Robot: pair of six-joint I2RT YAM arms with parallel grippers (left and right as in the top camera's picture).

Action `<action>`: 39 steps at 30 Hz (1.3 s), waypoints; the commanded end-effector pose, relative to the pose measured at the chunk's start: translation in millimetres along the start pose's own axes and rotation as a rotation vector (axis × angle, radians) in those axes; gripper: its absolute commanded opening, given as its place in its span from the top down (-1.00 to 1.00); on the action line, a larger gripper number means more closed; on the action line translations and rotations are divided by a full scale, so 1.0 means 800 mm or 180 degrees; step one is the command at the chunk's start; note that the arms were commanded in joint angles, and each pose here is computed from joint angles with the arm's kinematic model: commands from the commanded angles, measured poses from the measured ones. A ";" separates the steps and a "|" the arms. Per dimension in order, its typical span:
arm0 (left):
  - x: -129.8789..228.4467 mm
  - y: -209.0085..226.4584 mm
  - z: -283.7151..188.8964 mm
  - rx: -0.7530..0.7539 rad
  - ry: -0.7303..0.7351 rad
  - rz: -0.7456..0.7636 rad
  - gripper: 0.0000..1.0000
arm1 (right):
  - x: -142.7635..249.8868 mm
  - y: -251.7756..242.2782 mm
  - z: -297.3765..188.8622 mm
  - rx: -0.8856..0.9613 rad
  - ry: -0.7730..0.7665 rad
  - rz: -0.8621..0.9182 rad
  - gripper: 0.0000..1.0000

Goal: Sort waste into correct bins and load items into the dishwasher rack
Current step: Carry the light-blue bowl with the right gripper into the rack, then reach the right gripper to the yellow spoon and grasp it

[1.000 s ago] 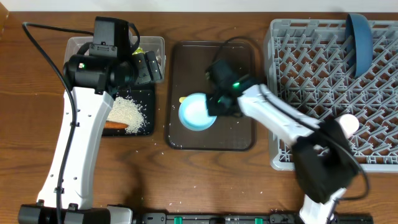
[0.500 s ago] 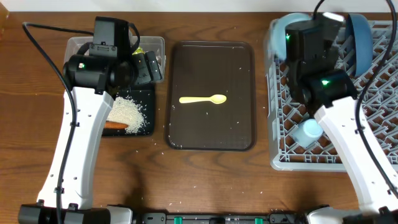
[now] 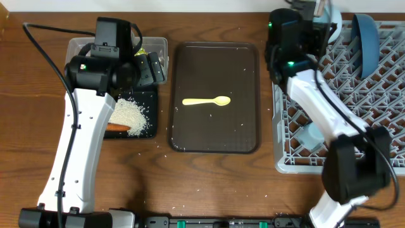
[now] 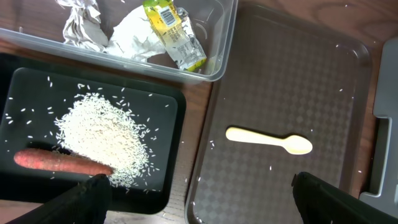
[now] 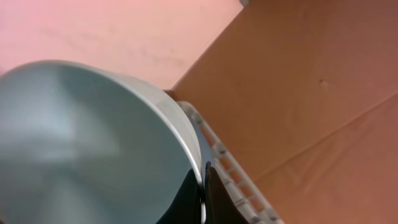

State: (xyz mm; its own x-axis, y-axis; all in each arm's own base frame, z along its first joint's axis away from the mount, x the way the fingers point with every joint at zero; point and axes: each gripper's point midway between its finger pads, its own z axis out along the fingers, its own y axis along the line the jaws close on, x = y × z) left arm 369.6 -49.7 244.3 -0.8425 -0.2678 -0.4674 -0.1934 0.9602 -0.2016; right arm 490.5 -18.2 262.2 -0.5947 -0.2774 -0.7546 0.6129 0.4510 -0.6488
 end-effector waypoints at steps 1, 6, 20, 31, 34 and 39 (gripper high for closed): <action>-0.002 0.002 0.000 -0.0043 -0.0015 0.0012 -0.91 | 0.020 0.007 0.003 0.0323 0.0161 -0.0763 0.98; -0.002 0.002 0.000 -0.0044 -0.0015 0.0012 -0.91 | 0.043 0.039 0.011 0.0309 0.0206 -0.0969 0.99; -0.002 0.002 0.000 -0.0045 -0.0014 0.0012 -0.91 | 0.054 0.112 -0.036 -0.0380 -0.0072 -0.1576 0.95; -0.002 0.002 0.000 -0.0044 -0.0015 0.0012 -0.91 | 0.061 0.158 -0.088 -0.0969 -0.0319 -0.1926 -0.24; -0.002 0.002 0.000 -0.0044 -0.0015 0.0012 -0.91 | 0.043 0.148 -0.091 -0.0966 -0.0372 -0.1714 -0.47; -0.002 0.002 0.000 -0.0044 -0.0015 0.0012 -0.91 | 0.003 0.129 -0.108 -0.1332 -0.0513 -0.1153 -0.51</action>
State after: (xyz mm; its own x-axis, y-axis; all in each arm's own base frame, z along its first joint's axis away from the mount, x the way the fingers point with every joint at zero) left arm 369.6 -49.7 244.3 -0.8426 -0.2678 -0.4673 -0.1932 0.9602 -0.2019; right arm 505.5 90.2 156.5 -0.6994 -0.6232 -0.3498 0.0278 0.4654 -0.8847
